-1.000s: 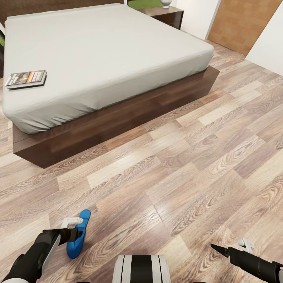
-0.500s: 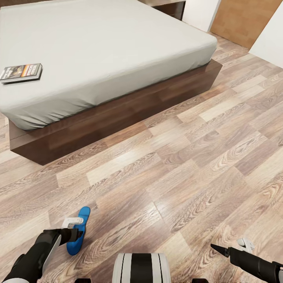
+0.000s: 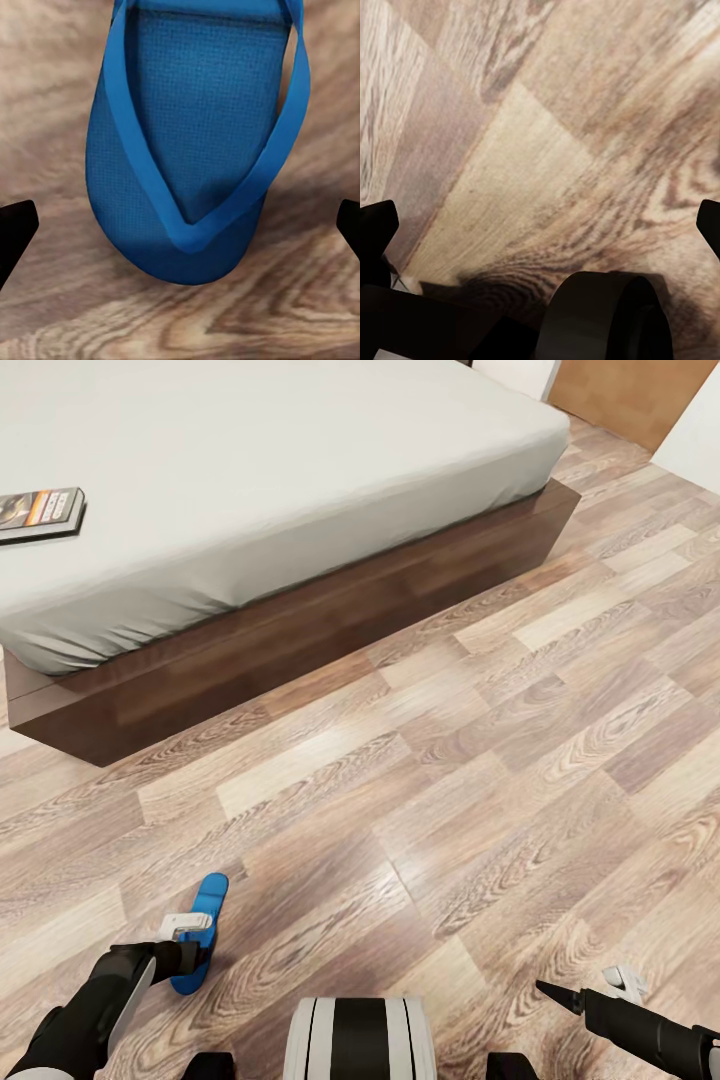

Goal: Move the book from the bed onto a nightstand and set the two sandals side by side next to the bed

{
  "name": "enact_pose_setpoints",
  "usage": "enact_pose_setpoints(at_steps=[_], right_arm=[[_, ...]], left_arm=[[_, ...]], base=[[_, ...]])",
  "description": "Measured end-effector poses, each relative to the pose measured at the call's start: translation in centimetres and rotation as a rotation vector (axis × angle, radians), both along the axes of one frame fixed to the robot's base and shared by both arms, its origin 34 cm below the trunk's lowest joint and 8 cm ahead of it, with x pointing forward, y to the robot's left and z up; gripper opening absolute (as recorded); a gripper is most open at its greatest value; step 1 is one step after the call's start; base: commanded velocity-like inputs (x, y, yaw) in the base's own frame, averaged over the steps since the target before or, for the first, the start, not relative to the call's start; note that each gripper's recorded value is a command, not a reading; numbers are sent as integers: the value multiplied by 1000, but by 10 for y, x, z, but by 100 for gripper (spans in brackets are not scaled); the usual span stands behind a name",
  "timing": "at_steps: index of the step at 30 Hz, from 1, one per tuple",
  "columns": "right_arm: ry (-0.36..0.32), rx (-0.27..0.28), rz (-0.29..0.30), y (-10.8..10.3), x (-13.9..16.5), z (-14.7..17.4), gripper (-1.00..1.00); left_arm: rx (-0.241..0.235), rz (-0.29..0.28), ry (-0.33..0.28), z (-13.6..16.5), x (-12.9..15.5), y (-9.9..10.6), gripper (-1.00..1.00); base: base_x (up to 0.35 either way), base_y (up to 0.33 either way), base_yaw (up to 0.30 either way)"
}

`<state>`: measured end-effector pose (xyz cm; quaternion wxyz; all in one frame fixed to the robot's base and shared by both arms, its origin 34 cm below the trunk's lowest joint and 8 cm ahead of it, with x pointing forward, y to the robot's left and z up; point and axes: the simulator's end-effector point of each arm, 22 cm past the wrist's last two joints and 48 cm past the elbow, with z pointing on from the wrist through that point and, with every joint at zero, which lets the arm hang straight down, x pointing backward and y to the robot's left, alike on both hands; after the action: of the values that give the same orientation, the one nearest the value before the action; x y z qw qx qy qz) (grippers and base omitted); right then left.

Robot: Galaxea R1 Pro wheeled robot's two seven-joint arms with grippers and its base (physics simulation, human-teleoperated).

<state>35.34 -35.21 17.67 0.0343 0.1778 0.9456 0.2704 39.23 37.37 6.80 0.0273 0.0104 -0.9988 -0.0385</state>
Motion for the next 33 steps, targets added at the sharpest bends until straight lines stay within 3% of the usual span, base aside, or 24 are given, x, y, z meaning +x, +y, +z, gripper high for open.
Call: enact_pose_setpoints(at_steps=[33], right_arm=[[0,0,0,0,0,0,100]], left_arm=[[0,-7,-36,0,8,0,100]], base=[[38,0,0]])
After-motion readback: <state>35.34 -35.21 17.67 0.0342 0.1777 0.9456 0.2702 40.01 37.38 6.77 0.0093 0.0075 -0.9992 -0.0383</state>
